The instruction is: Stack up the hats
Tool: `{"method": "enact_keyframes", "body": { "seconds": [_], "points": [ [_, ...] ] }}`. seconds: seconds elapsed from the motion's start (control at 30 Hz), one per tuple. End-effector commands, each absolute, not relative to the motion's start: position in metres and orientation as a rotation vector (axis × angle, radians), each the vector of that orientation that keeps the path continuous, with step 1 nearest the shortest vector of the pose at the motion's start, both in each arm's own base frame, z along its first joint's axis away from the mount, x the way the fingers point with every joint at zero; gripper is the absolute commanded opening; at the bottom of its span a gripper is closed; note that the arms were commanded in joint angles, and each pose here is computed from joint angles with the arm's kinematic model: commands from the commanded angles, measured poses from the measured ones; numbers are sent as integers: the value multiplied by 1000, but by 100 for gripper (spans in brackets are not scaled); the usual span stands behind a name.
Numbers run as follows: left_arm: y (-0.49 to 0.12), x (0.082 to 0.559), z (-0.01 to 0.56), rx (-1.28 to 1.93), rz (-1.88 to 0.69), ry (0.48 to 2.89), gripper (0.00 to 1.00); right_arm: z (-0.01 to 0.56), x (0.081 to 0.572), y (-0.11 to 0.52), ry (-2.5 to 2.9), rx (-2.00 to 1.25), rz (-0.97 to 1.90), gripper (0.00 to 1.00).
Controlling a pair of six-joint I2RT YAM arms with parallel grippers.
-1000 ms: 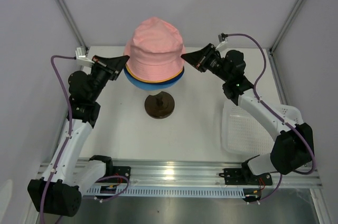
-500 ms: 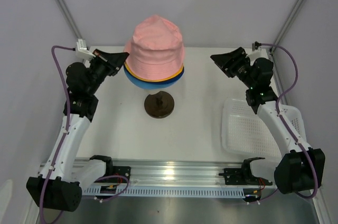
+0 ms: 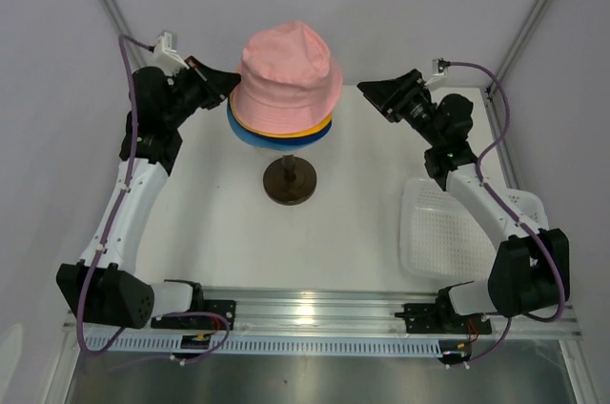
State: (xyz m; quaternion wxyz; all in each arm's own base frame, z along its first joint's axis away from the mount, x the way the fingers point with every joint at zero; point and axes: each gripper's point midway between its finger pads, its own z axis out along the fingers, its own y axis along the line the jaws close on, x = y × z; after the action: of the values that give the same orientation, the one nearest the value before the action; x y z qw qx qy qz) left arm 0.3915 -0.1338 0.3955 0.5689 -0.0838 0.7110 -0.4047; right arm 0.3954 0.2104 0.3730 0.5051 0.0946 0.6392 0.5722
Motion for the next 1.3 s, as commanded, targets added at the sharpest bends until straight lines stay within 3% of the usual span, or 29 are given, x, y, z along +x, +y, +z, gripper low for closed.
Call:
{"method": "enact_keyframes", "body": {
  "seconds": [0.0, 0.43, 0.67, 0.7, 0.73, 0.8, 0.83, 0.87, 1.27],
  "points": [
    [-146, 396, 396, -102, -963, 1722, 5, 416, 393, 220, 1388, 142, 1453, 67],
    [-161, 426, 379, -37, -1001, 1800, 6, 427, 422, 243, 1347, 234, 1621, 68],
    [-165, 428, 378, -26, -1016, 1805, 6, 418, 432, 263, 1377, 231, 1711, 63],
    [-166, 428, 378, -23, -1020, 1807, 6, 417, 432, 264, 1377, 230, 1716, 60],
    [-166, 428, 377, -21, -1020, 1808, 6, 415, 434, 265, 1375, 234, 1719, 45],
    [-166, 427, 376, -21, -1018, 1812, 6, 412, 436, 264, 1379, 252, 1718, 29],
    [-166, 427, 378, -15, -1016, 1806, 6, 410, 437, 264, 1387, 262, 1713, 11],
    [-166, 427, 376, -16, -1016, 1813, 6, 404, 440, 263, 1399, 281, 1696, 3],
    [-164, 426, 367, -13, -989, 1839, 8, 307, 432, 277, 1629, 358, 1618, 0]
  ]
}}
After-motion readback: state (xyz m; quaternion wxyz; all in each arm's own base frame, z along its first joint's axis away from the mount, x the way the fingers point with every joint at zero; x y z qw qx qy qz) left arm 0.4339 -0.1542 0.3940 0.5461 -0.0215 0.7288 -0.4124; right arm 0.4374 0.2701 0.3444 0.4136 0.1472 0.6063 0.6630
